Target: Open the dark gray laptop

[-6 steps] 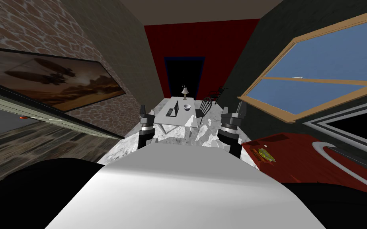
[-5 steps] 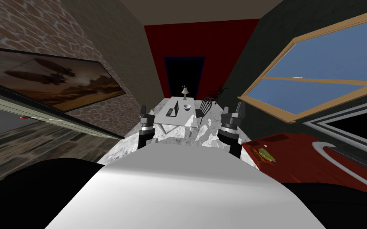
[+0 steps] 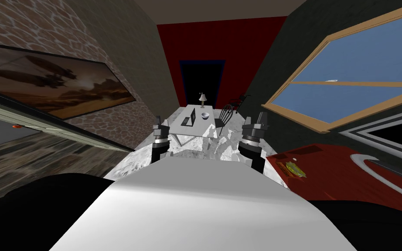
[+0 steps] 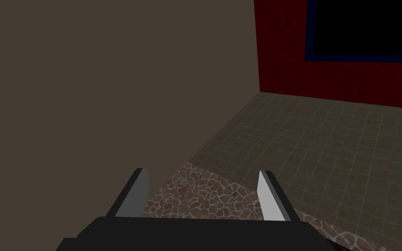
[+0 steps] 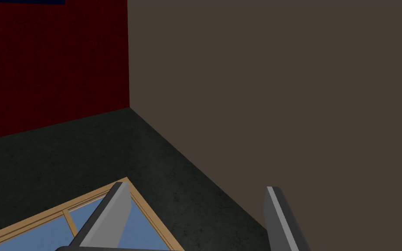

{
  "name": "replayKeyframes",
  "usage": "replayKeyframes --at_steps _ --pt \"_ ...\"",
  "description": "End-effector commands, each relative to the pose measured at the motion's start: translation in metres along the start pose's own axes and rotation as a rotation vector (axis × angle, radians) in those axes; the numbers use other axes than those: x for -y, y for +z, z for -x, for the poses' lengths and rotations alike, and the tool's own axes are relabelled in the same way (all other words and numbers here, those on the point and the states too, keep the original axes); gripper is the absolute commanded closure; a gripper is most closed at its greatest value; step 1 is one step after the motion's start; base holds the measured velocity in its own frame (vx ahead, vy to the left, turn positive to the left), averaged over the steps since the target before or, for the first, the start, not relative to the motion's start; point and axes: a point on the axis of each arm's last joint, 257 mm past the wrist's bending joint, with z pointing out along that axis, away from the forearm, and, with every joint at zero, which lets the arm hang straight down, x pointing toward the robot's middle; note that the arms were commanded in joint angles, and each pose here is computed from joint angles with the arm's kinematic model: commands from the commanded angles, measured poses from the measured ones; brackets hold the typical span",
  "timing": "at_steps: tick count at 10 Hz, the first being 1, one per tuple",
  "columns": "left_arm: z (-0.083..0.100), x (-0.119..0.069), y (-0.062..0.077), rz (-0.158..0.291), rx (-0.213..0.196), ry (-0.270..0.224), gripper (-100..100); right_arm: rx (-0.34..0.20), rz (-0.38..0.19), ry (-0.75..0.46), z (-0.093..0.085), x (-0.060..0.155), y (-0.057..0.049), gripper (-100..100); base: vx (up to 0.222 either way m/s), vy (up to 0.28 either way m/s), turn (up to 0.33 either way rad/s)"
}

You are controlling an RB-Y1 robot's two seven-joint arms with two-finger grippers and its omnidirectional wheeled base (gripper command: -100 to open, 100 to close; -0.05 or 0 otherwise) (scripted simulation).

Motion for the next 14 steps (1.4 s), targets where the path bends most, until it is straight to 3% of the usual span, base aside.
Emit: replayKeyframes --at_steps 1,3,4,9,14 --pt "0.000 0.000 0.000 0.000 0.000 0.000 0 0.000 0.000 0.000 0.000 0.000 0.000 0 0.000 0.000 0.000" --pt "0.000 0.000 0.000 0.000 0.000 0.000 0 0.000 0.000 0.000 0.000 0.000 0.000 0 0.000 0.000 0.000" --pt "-0.005 -0.003 0.001 0.001 -0.041 0.017 -100 0.000 0.000 0.000 0.000 0.000 0.000 0 0.012 -0.001 0.005" --pt "-0.023 -0.028 0.003 0.009 -0.166 0.077 -100 0.000 -0.001 0.000 0.000 0.000 0.000 0 0.023 0.002 0.009" --pt "-0.037 -0.062 0.011 0.013 -0.226 0.127 -100 0.000 -0.001 0.000 0.000 0.000 0.000 0 0.042 0.002 0.016"
